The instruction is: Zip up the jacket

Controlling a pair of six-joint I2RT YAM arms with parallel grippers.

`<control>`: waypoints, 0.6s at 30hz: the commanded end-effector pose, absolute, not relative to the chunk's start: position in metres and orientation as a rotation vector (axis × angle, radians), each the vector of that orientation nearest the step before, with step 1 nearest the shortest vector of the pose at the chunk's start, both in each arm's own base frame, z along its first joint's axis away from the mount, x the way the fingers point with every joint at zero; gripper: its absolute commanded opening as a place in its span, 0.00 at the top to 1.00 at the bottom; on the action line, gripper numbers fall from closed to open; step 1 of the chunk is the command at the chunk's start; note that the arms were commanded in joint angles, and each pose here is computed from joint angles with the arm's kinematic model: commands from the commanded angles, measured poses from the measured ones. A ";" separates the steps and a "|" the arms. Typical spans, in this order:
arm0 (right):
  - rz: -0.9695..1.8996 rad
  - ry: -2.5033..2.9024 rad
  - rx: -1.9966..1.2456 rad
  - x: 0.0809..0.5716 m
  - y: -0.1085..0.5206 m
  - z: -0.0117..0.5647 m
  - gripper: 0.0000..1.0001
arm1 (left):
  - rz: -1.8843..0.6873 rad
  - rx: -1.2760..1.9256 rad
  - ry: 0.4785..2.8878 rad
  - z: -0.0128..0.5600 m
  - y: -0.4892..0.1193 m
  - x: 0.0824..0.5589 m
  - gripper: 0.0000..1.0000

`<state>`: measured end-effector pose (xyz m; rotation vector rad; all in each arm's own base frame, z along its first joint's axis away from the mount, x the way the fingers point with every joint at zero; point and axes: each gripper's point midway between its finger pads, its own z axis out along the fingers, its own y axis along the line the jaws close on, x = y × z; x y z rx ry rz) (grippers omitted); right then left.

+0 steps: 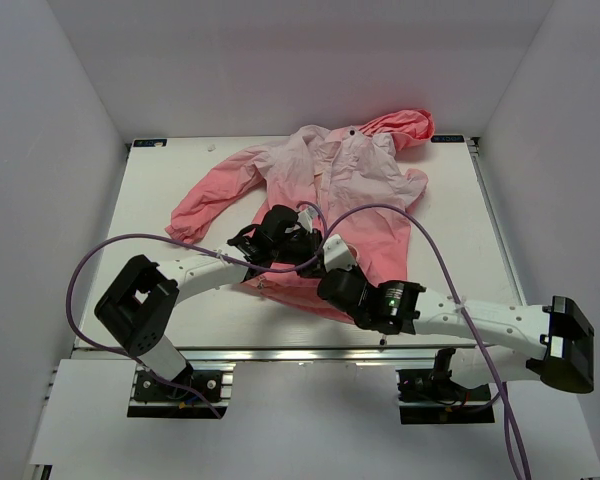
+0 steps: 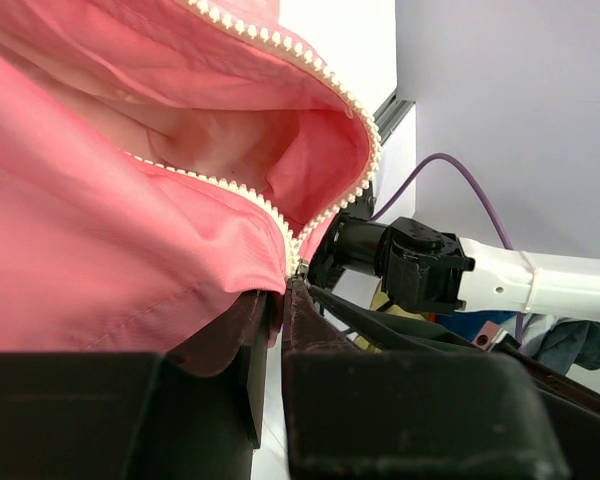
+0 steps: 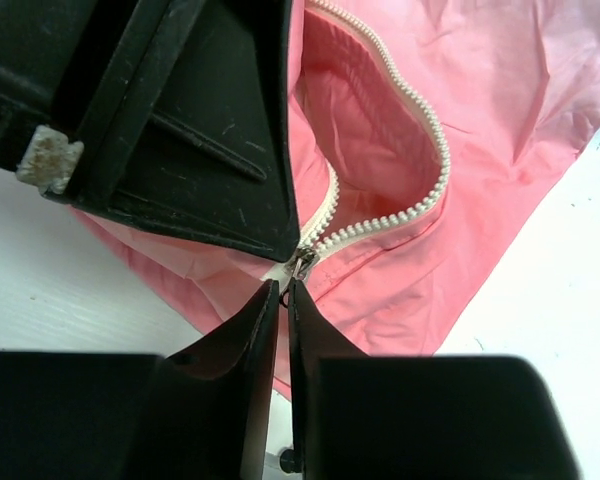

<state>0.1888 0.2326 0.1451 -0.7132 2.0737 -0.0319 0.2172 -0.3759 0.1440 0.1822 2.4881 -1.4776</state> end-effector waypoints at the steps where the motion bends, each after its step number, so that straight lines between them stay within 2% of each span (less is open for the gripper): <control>1: -0.026 2.035 -0.655 0.195 0.228 0.158 0.88 | -1.527 0.242 2.438 0.166 -0.378 0.211 1.00; 7: -0.043 2.036 -0.672 0.195 0.227 0.155 0.94 | -1.516 0.265 2.429 0.167 -0.377 0.212 1.00; 18: -0.057 2.068 -0.717 0.194 0.231 0.139 0.88 | -1.529 0.288 2.419 0.170 -0.378 0.210 1.00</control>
